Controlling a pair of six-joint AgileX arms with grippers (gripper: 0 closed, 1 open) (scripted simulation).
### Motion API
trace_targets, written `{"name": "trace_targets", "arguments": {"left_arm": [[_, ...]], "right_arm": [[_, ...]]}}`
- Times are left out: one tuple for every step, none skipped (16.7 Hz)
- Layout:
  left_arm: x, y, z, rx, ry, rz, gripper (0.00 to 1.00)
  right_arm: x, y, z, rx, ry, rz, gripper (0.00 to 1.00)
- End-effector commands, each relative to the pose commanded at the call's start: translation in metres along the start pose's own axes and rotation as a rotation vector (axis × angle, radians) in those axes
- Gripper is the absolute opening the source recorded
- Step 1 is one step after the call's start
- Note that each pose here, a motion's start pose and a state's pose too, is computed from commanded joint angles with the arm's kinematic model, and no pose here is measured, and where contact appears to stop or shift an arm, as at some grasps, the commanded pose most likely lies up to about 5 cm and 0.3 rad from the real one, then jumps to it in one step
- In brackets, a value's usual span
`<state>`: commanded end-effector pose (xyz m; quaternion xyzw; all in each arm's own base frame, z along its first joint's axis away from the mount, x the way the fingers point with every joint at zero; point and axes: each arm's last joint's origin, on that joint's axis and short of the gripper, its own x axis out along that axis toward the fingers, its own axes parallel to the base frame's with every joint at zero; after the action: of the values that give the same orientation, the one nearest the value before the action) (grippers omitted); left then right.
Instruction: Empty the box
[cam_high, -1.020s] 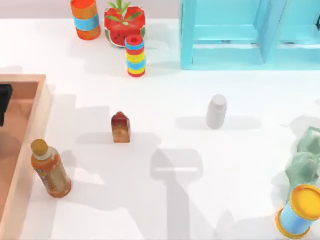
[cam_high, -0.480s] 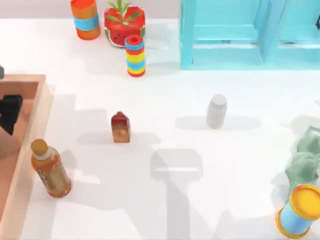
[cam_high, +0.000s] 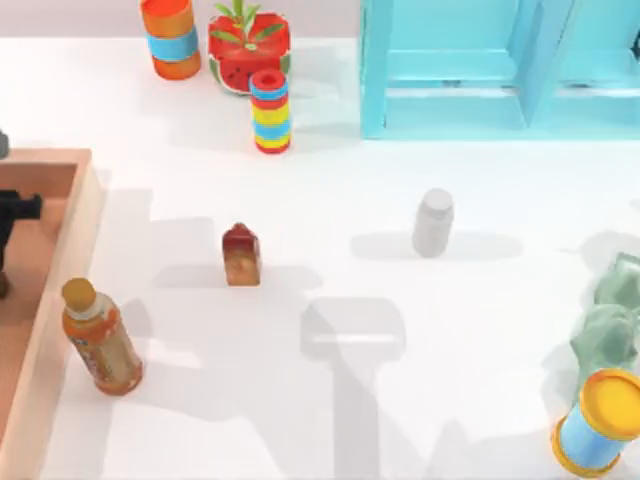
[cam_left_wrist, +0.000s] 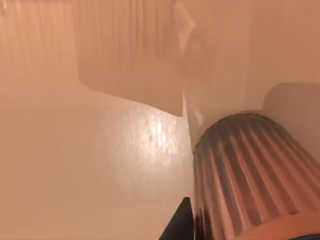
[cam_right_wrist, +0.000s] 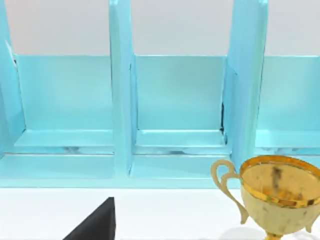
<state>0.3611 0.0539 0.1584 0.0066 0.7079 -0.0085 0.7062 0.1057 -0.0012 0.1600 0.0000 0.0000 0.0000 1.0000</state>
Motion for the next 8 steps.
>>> {"name": "trace_targets", "arguments": {"left_arm": [[0.0,0.0,0.0,0.0,0.0,0.0,0.25],[0.0,0.0,0.0,0.0,0.0,0.0,0.17],[0.0,0.0,0.0,0.0,0.0,0.0,0.1],[0.0,0.0,0.0,0.0,0.0,0.0,0.02],[0.0,0.0,0.0,0.0,0.0,0.0,0.0],[0.0,0.0,0.0,0.0,0.0,0.0,0.0],[0.0,0.0,0.0,0.0,0.0,0.0,0.0],[0.0,0.0,0.0,0.0,0.0,0.0,0.0]], "right_arm": [[0.0,0.0,0.0,0.0,0.0,0.0,1.0],[0.0,0.0,0.0,0.0,0.0,0.0,1.0],[0.0,0.0,0.0,0.0,0.0,0.0,1.0],[0.0,0.0,0.0,0.0,0.0,0.0,1.0],[0.0,0.0,0.0,0.0,0.0,0.0,1.0],[0.0,0.0,0.0,0.0,0.0,0.0,1.0],[0.0,0.0,0.0,0.0,0.0,0.0,1.0],[0.0,0.0,0.0,0.0,0.0,0.0,1.0]]}}
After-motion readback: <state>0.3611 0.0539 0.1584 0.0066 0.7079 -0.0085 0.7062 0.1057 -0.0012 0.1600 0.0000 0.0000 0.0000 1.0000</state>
